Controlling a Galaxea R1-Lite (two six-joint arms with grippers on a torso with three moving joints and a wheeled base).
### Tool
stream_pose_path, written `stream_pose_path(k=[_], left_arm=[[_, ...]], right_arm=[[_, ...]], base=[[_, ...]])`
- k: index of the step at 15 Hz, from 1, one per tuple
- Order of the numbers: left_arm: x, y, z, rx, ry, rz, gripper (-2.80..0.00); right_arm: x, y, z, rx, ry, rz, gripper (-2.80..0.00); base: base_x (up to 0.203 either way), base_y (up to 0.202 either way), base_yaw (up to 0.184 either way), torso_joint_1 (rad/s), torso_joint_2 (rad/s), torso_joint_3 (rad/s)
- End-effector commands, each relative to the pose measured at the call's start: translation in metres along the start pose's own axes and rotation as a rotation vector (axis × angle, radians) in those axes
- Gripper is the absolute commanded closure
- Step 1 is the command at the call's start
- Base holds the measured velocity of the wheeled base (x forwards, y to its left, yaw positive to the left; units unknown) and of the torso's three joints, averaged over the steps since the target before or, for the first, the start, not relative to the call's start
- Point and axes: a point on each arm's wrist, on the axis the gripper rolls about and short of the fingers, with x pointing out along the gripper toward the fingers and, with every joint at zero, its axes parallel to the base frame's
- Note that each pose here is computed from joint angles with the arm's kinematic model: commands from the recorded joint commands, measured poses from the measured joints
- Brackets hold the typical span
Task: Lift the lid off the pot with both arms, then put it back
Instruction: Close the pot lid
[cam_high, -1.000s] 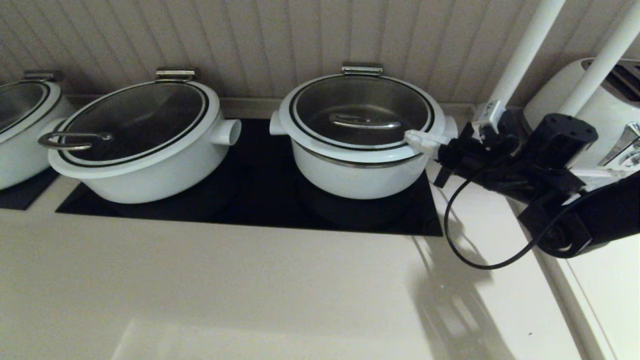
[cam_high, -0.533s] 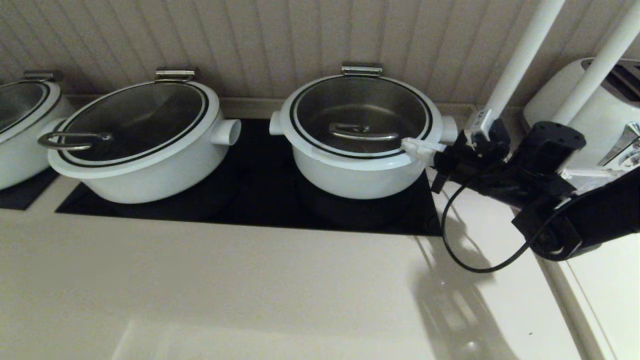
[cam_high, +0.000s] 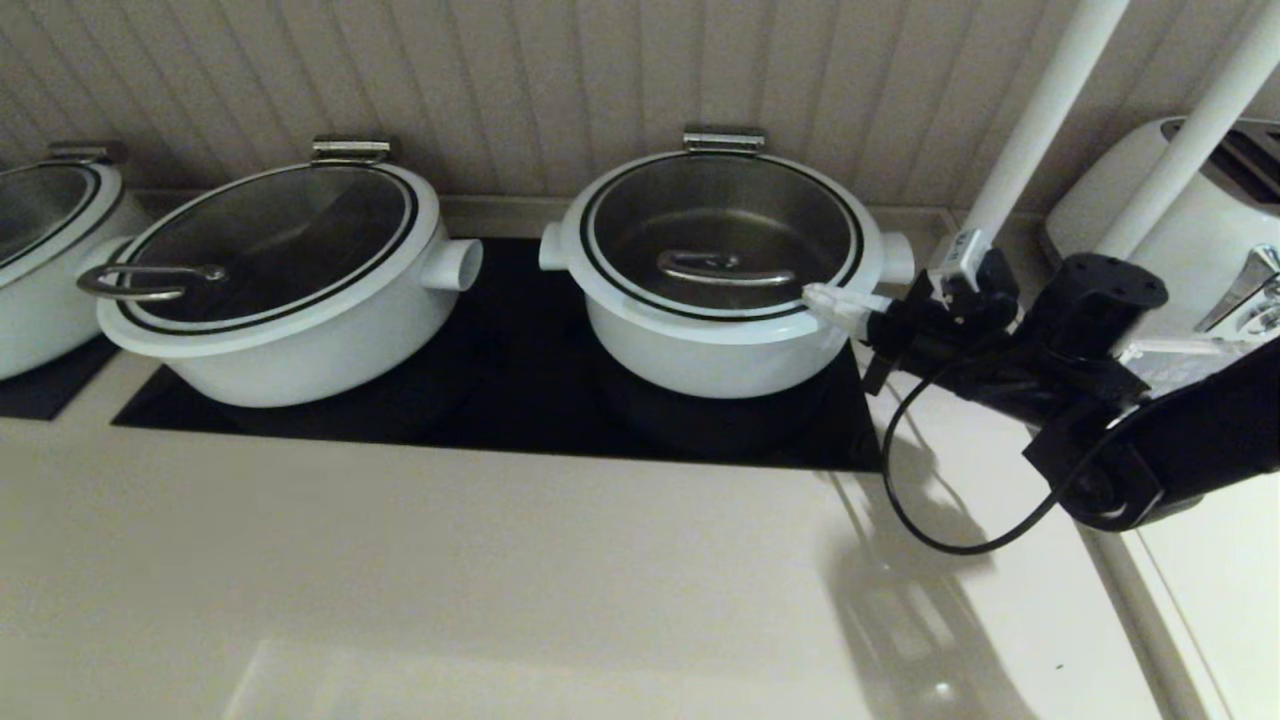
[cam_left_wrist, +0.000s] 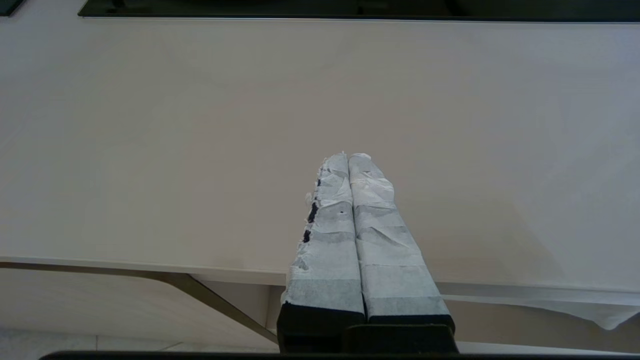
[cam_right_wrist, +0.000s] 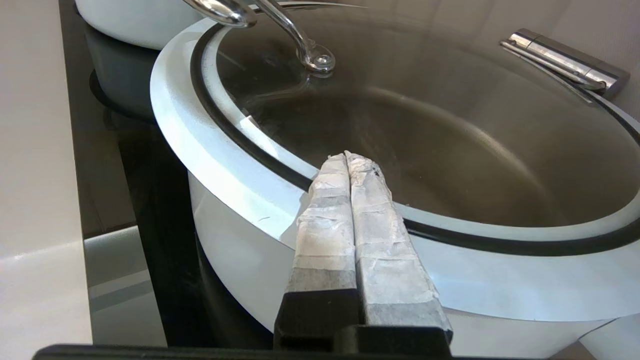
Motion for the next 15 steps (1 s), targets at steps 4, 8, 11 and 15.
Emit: stream_pose_path(k=[4, 8, 11, 15], left_arm=[[0.000, 0.000, 0.000, 0.000, -0.001, 0.000, 0.00], [0.000, 0.000, 0.000, 0.000, 0.000, 0.000, 0.00], [0.000, 0.000, 0.000, 0.000, 0.000, 0.000, 0.00], [0.000, 0.000, 0.000, 0.000, 0.000, 0.000, 0.00]], right_arm=[[-0.001, 0.000, 0.004, -0.005, -0.006, 0.000, 0.00], [-0.014, 0.004, 0.027, -0.020, -0.028, -0.008, 0.00], [-0.026, 0.008, 0.047, -0.033, -0.046, -0.012, 0.00], [-0.050, 0.020, 0.075, -0.047, -0.066, -0.018, 0.00]], base=[[0.000, 0.000, 0.000, 0.000, 0.00, 0.000], [0.000, 0.000, 0.000, 0.000, 0.00, 0.000], [0.000, 0.000, 0.000, 0.000, 0.00, 0.000], [0.000, 0.000, 0.000, 0.000, 0.00, 0.000]])
